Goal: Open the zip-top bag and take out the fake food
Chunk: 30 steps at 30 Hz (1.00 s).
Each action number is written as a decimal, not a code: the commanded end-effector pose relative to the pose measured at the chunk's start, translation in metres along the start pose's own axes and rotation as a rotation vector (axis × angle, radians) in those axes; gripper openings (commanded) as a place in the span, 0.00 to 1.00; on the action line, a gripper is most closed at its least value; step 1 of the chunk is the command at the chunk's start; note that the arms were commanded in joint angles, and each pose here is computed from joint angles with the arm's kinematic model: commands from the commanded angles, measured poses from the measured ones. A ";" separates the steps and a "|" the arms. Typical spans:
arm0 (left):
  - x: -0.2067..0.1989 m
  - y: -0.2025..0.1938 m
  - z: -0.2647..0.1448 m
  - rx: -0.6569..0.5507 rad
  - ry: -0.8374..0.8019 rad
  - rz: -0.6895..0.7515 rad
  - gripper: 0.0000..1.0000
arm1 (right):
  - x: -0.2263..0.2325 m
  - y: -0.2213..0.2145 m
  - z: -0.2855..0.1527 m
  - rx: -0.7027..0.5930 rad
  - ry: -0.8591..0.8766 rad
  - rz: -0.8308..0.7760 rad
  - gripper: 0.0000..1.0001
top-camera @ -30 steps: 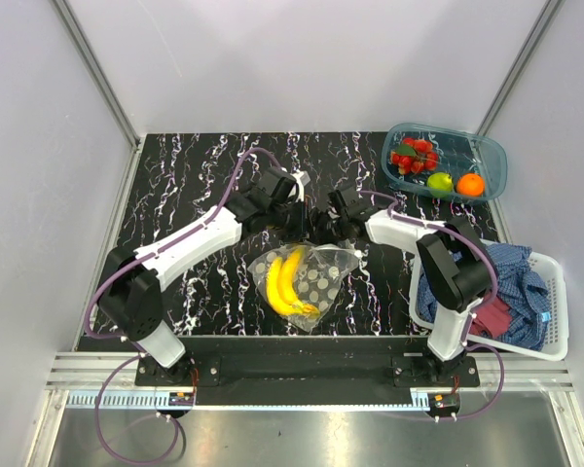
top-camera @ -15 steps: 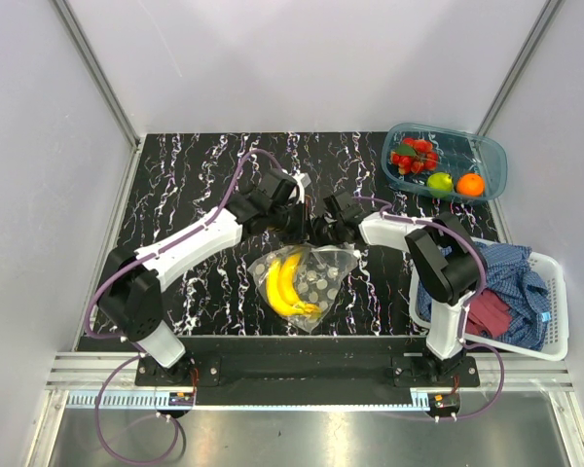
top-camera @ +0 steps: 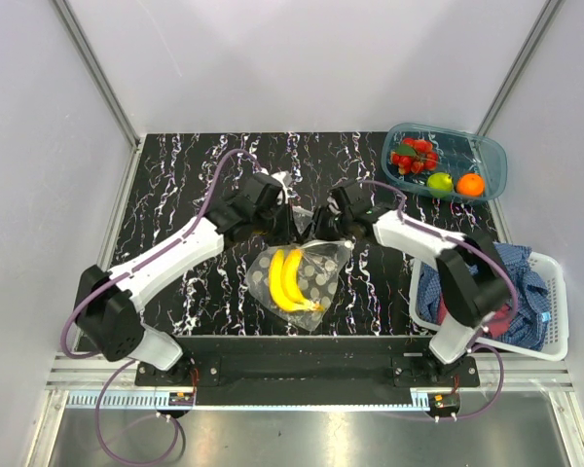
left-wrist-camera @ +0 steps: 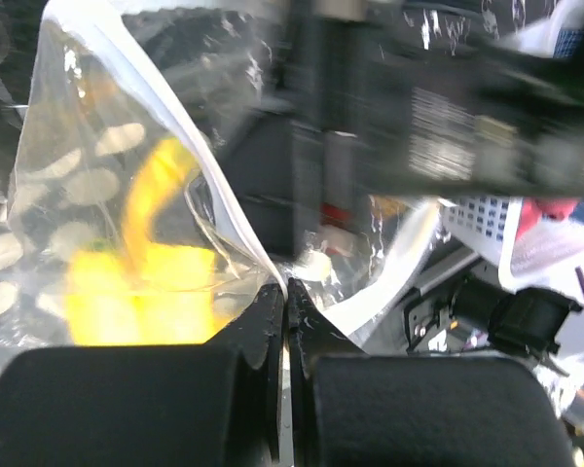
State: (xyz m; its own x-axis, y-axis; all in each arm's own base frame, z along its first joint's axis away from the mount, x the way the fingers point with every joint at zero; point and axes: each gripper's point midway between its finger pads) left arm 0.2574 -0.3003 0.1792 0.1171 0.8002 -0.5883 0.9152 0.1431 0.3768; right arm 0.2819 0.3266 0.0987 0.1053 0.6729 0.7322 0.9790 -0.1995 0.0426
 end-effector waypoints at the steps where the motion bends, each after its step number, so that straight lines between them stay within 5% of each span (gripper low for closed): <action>1: 0.011 0.022 -0.018 -0.130 0.057 -0.025 0.00 | 0.031 -0.014 -0.035 -0.059 0.040 -0.217 0.00; 7: 0.008 0.007 -0.015 -0.076 0.032 -0.040 0.00 | 0.062 -0.001 -0.061 -0.216 0.068 -0.357 0.00; 14: 0.016 -0.007 -0.024 -0.075 0.025 -0.050 0.00 | 0.097 0.024 -0.095 -0.398 0.127 -0.319 0.00; 24: 0.020 -0.017 -0.037 -0.092 0.003 -0.071 0.00 | 0.123 0.046 -0.137 -0.526 0.268 -0.217 0.00; 30: 0.021 -0.004 -0.055 -0.180 0.018 -0.058 0.00 | 0.101 0.035 -0.146 -0.547 0.232 -0.218 0.00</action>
State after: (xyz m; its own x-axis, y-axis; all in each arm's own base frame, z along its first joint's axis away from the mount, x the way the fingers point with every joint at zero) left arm 0.2304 -0.2622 0.1866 0.0433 0.7959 -0.6039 0.8810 0.2546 0.3988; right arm 0.3039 0.2917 0.2332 -0.1269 0.6432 0.7551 0.8005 -0.3831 0.4609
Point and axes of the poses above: each gripper's point midway between its finger pads, its own z axis out along the fingers, its own x axis along the line the jaws close on, y = z × x, and after that the axes turned 6 degrees about -z, right-handed
